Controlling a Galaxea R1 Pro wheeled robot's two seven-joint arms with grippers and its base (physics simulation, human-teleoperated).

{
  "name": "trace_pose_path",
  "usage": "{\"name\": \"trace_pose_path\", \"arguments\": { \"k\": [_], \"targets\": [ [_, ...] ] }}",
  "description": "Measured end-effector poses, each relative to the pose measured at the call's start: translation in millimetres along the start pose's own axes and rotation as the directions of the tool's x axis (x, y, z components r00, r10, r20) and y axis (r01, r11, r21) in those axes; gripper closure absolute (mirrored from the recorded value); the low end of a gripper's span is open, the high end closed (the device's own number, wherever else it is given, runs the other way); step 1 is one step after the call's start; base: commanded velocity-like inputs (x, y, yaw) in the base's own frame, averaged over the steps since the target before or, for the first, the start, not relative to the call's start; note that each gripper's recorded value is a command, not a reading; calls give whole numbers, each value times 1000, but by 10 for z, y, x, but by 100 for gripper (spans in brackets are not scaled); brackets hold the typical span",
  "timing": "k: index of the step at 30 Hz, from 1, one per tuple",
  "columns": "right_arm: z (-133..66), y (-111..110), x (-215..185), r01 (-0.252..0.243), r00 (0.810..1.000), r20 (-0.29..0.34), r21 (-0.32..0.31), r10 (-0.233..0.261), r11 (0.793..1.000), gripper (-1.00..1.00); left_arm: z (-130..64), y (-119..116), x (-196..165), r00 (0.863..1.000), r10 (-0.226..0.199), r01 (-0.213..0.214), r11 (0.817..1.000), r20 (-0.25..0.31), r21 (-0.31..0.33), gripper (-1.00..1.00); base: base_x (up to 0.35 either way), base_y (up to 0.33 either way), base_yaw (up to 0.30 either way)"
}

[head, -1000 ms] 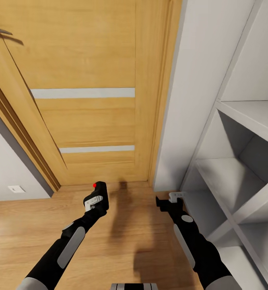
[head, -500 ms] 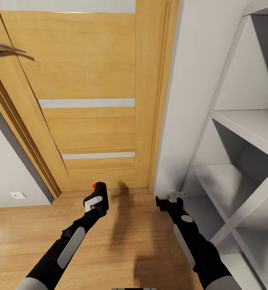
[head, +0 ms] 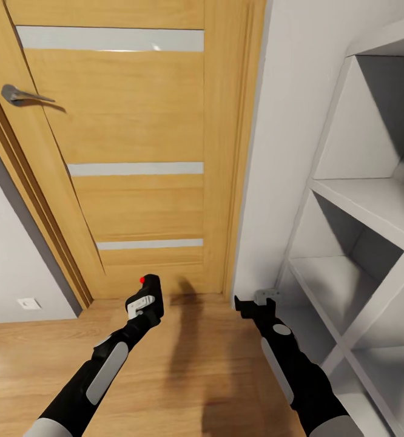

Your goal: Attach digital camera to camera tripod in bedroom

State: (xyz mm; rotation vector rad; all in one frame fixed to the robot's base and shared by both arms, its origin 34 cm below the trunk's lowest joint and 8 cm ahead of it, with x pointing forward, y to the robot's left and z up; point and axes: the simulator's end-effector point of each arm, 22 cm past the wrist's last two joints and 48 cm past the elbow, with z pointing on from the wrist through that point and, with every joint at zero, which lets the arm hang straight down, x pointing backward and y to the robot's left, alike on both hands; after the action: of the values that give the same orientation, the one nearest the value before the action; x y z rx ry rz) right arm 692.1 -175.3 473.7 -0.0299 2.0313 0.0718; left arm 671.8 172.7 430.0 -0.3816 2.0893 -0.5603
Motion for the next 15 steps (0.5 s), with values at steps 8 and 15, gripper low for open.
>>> {"name": "trace_pose_path", "arguments": {
  "k": [8, 15],
  "targets": [
    [-87, 26, -185, 4, 999, 32, -4, -3, 1000, -100, -82, -115, -166, 999, 8, -9, 1000, 31, 17, 100, 0, 0, 0],
    [-166, 39, -345, 4, 998, 59, -6, -4, 1000, -100, -157, -193, -302, 998, 17, -19, 999, 56, 27, 100, 0, 0, 0]
  ]
}}
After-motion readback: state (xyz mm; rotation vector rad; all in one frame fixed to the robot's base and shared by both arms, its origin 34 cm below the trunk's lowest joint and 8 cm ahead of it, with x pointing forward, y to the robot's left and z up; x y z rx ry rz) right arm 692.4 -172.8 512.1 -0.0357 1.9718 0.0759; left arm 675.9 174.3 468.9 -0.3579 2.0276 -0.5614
